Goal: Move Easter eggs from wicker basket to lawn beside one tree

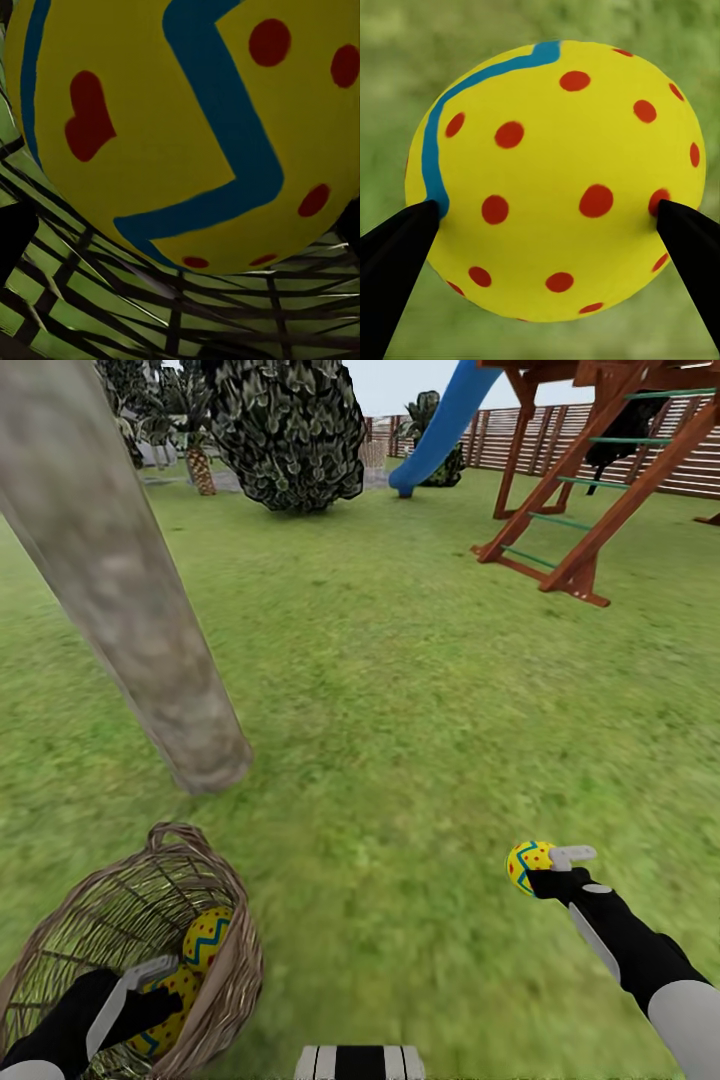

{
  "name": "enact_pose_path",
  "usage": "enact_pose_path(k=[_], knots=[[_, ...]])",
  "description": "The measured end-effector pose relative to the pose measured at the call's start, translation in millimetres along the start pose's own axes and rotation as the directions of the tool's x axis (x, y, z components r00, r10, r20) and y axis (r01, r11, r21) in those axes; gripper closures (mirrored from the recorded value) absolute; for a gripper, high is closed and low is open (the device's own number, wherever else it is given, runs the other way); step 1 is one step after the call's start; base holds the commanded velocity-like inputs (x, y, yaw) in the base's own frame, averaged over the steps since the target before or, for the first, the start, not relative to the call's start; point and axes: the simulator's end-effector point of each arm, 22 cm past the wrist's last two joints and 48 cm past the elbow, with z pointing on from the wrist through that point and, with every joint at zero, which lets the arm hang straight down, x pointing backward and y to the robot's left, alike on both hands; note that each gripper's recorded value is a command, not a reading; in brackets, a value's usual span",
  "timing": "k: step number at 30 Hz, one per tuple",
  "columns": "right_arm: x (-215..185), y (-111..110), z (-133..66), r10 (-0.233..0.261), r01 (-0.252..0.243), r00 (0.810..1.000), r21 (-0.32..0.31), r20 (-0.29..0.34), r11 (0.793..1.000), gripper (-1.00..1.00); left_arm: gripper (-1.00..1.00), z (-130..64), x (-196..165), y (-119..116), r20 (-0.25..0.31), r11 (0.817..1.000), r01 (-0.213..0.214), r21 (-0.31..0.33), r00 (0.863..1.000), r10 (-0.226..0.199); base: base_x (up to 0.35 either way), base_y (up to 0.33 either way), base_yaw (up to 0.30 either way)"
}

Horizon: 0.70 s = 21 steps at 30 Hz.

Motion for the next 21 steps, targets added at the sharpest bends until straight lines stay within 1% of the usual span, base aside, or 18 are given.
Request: enact_pose_path(k=[3, 7, 10, 16, 18, 19, 21], knots=[[3, 1, 1.5, -0.001, 0.001, 1.000, 0.000, -0.005, 1.000, 1.00, -1.00, 1.6, 1, -1, -0.004, 1.000, 0.001, 0.001, 1.000, -0.001, 0.010, 0.000, 0.000], [2, 0, 1.2, -0.001, 0.001, 1.000, 0.001, -0.005, 1.000, 1.00, -1.00, 2.6, 4, -7, -0.008, 1.000, -0.004, 0.007, 1.000, 0.004, 0.225, 0.000, 0.000], [4, 0, 1.7, -0.001, 0.001, 1.000, 0.001, -0.008, 1.000, 1.00, -1.00, 3.3, 5, -7, -0.010, 1.000, -0.012, 0.001, 1.000, 0.012, 0.025, 0.000, 0.000], [6, 1, 2.2, -0.002, 0.002, 1.000, 0.001, -0.013, 1.000, 1.00, -1.00, 3.3, 5, -8, -0.009, 1.000, -0.010, 0.004, 1.000, 0.010, 0.001, 0.000, 0.000], [8, 7, 2.4, -0.010, 0.010, 1.000, -0.007, -0.015, 1.000, 1.00, -1.00, 3.1, 4, -8, -0.008, 1.000, -0.010, 0.004, 1.000, 0.011, 0.000, 0.000, 0.000], [8, 10, 2.5, -0.012, 0.012, 1.000, -0.011, -0.016, 1.000, 1.00, 1.00, 3.0, 4, -8, -0.007, 1.000, -0.009, 0.005, 1.000, 0.009, 0.000, 0.000, 0.000], [8, 12, 2.5, -0.014, 0.013, 1.000, -0.014, -0.016, 1.000, 1.00, 1.00, 2.8, 4, -8, -0.007, 1.000, -0.002, 0.009, 1.000, 0.002, 0.000, 0.000, 0.000]])
